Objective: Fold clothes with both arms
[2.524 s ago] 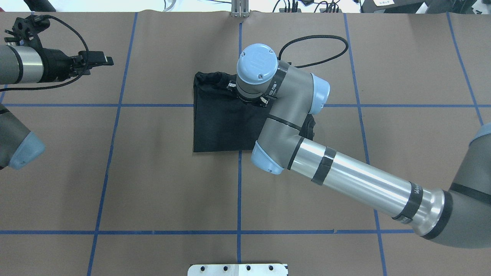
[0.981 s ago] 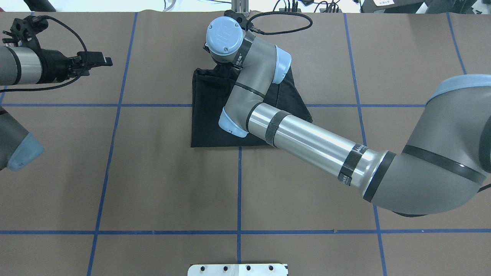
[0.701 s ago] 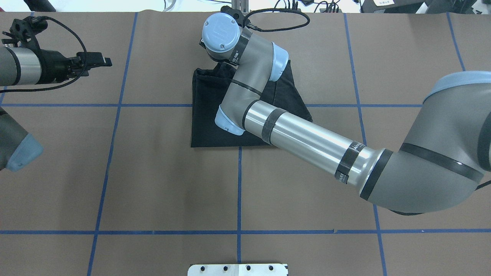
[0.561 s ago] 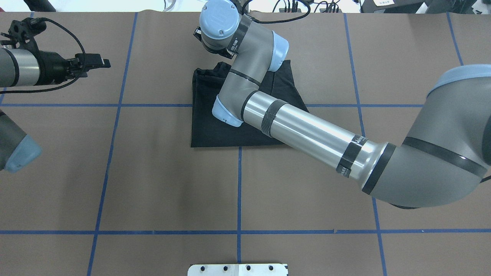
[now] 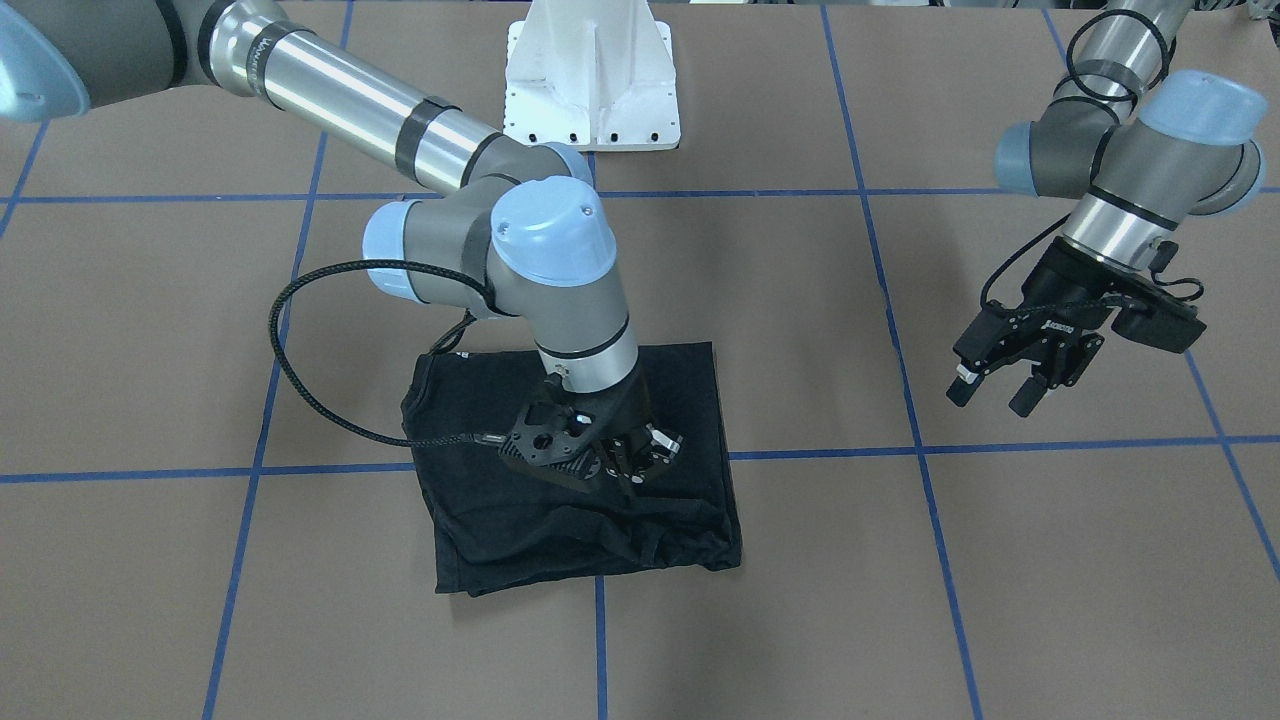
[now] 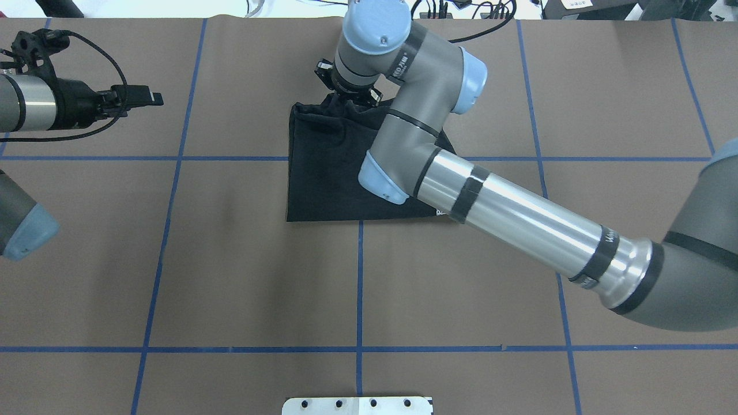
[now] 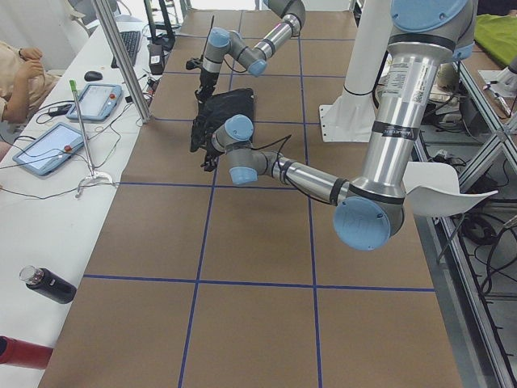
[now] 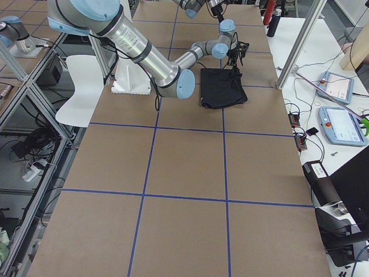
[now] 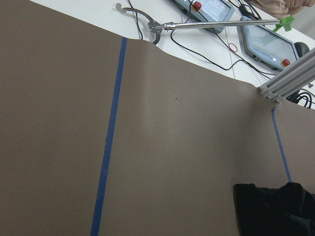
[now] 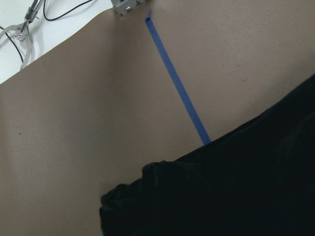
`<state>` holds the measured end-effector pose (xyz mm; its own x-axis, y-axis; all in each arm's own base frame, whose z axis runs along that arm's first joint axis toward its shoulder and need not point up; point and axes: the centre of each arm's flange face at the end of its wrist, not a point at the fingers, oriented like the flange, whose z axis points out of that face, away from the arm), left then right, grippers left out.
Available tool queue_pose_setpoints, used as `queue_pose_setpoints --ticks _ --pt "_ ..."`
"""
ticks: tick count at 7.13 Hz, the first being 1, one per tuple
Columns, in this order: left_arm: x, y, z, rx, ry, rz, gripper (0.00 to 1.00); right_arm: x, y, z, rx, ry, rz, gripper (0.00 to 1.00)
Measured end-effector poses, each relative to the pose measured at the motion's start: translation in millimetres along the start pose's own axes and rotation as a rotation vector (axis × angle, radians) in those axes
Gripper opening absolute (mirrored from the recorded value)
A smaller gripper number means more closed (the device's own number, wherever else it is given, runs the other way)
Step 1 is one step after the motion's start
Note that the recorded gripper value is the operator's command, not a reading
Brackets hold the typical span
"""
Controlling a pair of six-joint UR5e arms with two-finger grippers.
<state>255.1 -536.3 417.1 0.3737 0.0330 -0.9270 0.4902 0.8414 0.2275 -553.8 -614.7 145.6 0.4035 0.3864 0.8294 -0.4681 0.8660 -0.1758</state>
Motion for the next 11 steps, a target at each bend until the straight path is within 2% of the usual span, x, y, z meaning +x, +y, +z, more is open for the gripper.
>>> queue_pose_setpoints --ticks 1,3,4,6,9,11 --pt "-12 -3 -5 -0.007 -0.013 0.052 1.00 46 -16 -8 -0.027 0.010 -0.014 0.56" --pt "-50 -19 -34 -0.054 -0.021 0.170 1.00 167 -67 -43 -0.073 0.027 -0.092 0.57" --pt "-74 -29 -55 -0.078 -0.020 0.224 1.00 229 -100 -67 -0.092 0.039 -0.137 0.99" --pt "-130 -48 -105 -0.107 -0.027 0.340 1.00 357 -167 -118 -0.093 0.080 -0.184 1.00" --pt "-218 -55 -174 -0.123 -0.128 0.517 1.00 559 -238 -188 -0.081 0.203 -0.371 1.00" --pt "-257 -53 -199 -0.180 -0.199 0.605 1.00 665 -270 -254 -0.136 0.285 -0.498 1.00"
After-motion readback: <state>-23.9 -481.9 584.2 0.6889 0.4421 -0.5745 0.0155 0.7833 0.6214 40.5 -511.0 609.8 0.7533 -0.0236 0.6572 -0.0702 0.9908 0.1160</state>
